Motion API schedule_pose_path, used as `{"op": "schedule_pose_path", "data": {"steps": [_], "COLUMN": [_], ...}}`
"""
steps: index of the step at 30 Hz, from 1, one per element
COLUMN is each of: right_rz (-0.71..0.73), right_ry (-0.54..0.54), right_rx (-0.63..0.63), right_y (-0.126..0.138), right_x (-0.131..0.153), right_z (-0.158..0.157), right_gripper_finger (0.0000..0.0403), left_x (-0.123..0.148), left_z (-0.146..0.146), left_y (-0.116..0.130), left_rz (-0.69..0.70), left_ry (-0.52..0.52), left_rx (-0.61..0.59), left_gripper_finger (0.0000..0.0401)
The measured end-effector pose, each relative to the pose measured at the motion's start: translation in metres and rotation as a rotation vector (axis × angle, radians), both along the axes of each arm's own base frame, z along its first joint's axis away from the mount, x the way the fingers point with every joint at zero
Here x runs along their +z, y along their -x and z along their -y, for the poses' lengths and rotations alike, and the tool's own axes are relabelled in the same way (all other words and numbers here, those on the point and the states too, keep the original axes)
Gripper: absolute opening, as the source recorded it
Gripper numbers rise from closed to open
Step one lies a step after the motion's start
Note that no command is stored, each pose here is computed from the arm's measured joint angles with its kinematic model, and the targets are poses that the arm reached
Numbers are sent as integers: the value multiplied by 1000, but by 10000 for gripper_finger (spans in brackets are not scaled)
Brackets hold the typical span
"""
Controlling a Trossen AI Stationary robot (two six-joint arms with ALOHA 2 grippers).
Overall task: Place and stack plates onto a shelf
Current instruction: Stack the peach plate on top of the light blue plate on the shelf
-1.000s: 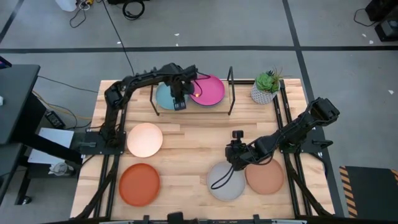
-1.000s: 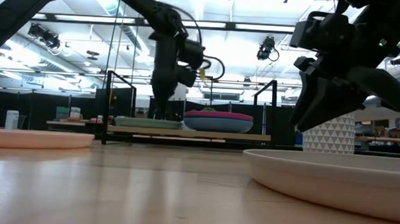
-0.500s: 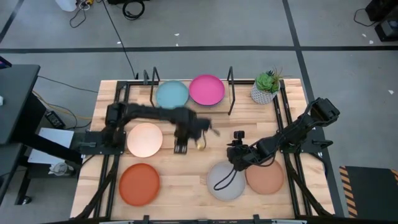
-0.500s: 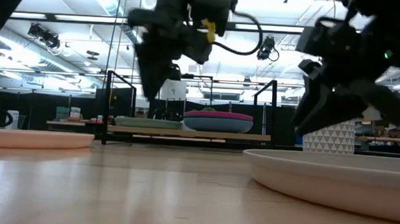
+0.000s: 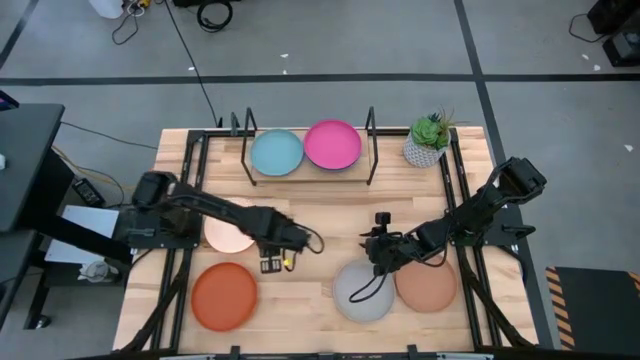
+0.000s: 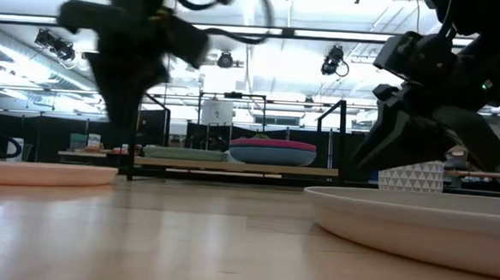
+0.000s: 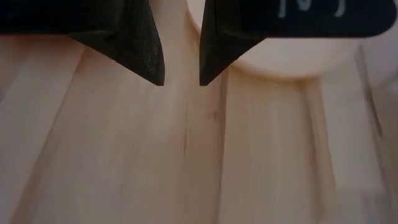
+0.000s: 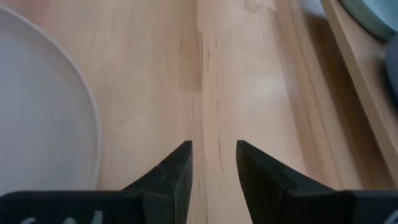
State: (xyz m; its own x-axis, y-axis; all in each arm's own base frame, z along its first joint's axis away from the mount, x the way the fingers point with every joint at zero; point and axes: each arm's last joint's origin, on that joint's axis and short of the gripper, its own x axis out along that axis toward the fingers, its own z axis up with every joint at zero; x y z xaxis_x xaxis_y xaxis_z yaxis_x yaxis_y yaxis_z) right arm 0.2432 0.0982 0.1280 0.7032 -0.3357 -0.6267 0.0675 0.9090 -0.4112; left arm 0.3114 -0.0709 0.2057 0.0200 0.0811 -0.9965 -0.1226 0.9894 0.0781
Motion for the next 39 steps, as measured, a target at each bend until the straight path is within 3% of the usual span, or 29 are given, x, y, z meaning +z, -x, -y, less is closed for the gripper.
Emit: {"op": "schedule_pose_path", "data": {"steps": [4, 10, 14, 21, 24, 30, 39], "right_rz": [32, 86, 110, 165, 179, 194, 194], "right_ry": [-22, -20, -23, -44, -47, -52, -58], "right_rx": [-10, -10, 12, 25, 31, 33, 39], "right_y": [-2, -2, 0, 6, 8, 10, 10], "right_x": [2, 4, 3, -3, -5, -7, -6], "right_z": [-1, -6, -8, -7, -6, -6, -6], "right_gripper_finger": [130, 130, 130, 130, 130, 130, 130], "left_x": [-8, -30, -41, -50, -56, -62, -60], "left_z": [-3, -13, -13, -16, -19, -22, -18], "left_y": [24, 52, 58, 63, 66, 69, 64], "left_rz": [50, 75, 77, 89, 80, 68, 55], "left_ry": [1, -133, -146, -175, -178, -153, -30], "left_rx": [128, 368, 391, 426, 460, 491, 501], "left_gripper_finger": [107, 107, 117, 189, 198, 155, 29]}}
